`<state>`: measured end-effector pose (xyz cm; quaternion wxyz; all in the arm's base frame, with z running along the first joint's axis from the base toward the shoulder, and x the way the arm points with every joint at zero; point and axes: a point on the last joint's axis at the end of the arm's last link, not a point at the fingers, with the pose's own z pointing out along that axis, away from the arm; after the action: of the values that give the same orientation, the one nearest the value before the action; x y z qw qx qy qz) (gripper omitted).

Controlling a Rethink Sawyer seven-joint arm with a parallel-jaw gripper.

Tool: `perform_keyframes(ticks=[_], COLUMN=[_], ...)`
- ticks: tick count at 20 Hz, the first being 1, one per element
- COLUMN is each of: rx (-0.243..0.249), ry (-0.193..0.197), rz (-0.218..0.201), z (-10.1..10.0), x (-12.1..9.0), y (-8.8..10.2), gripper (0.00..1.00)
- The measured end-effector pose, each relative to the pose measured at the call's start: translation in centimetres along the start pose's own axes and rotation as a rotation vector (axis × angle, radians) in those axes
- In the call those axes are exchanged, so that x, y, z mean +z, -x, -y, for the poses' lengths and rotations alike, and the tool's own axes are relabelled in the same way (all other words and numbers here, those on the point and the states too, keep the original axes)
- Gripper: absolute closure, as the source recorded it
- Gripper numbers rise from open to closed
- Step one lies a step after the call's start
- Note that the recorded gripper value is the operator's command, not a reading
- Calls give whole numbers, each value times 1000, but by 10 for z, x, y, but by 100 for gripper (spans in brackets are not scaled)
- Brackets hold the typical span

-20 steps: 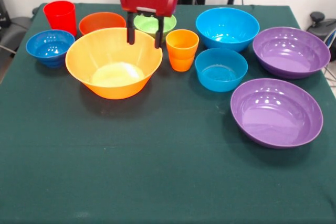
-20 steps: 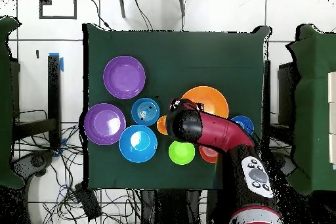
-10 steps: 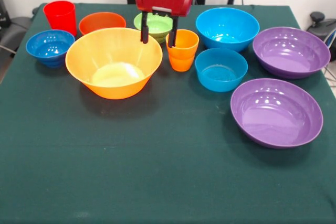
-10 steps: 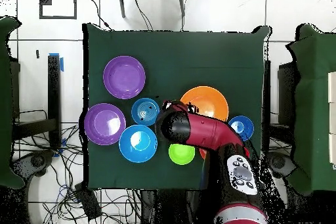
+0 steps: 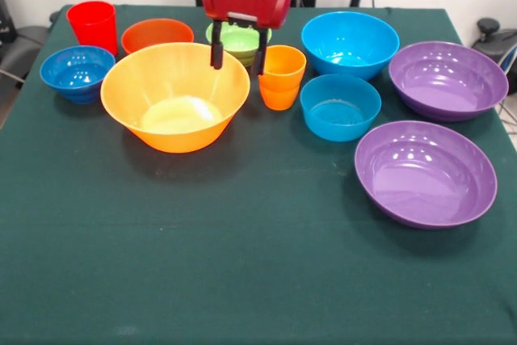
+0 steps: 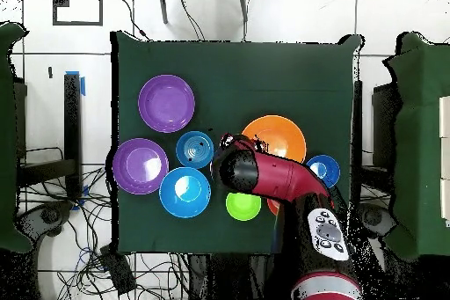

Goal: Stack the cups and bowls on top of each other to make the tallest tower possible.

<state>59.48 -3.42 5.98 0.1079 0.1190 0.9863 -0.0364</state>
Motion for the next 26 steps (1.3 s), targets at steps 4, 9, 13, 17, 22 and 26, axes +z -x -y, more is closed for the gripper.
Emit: perform_keyframes(ticks=[4,9,13,17,22,26], rx=[15,35,46,43,56,77], ry=[0,10,14,17,44,71], rz=[1,-11,-21,-23,-2,20], z=[5,11,15,12,8,9], x=[6,21,34,40,47,50], y=[-2,-8,-14,-19,-15,-7], gripper=[0,0,0,0,0,0])
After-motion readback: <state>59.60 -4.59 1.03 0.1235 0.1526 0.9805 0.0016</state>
